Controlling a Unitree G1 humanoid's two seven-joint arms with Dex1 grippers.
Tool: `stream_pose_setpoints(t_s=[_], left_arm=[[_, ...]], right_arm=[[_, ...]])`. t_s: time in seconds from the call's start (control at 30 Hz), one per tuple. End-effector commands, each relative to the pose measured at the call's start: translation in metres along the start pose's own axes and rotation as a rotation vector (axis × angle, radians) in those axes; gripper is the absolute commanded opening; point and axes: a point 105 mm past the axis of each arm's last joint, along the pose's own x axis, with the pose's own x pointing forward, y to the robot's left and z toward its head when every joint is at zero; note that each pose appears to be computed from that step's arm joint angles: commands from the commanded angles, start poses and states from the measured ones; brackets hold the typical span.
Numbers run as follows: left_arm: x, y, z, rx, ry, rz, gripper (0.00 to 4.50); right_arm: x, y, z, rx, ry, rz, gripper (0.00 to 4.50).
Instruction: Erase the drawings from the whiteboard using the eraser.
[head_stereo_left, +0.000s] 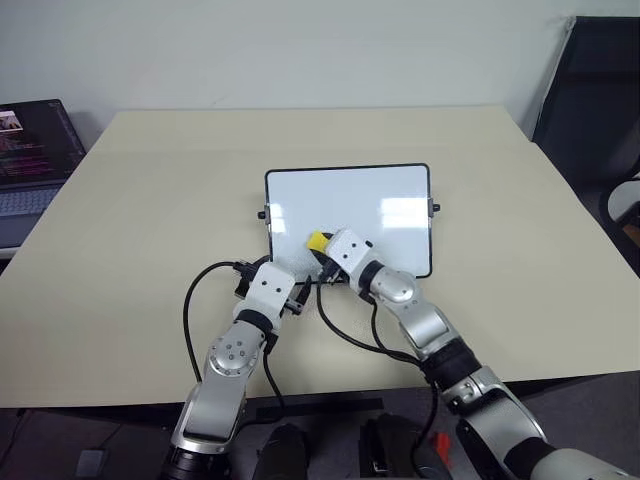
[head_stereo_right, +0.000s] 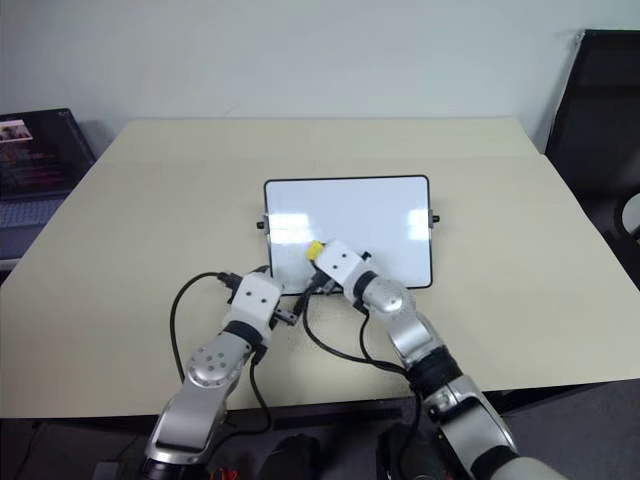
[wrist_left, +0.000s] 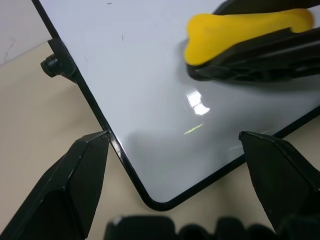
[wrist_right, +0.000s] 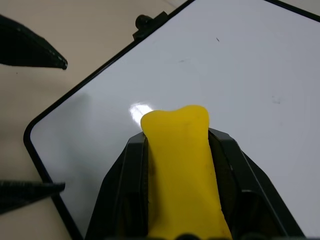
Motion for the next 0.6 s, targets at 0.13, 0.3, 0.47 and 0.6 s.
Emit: stream_pose_setpoints(t_s=[0.13, 0.3, 0.47, 0.6], left_arm=[[0.003, 0.004, 0.018, 0.017, -0.066, 0.007, 4.50], [0.005, 0.003, 0.019, 0.016, -0.071, -0.003, 4.50], [0.006, 0.002, 0.020, 0.016, -0.074, -0.010, 4.50], [0.007, 0.002, 0.020, 0.014, -0.077, -0.012, 4.50]], right_arm=[[-0.019, -0.021, -0.020, 0.021, 0.093, -0.070, 1.28], [-0.027, -0.028, -0.025, 0.026, 0.117, -0.098, 1.28], [-0.035, -0.032, -0.024, 0.020, 0.114, -0.104, 1.28], [-0.032, -0.029, -0.006, 0.025, 0.025, -0.089, 1.28]])
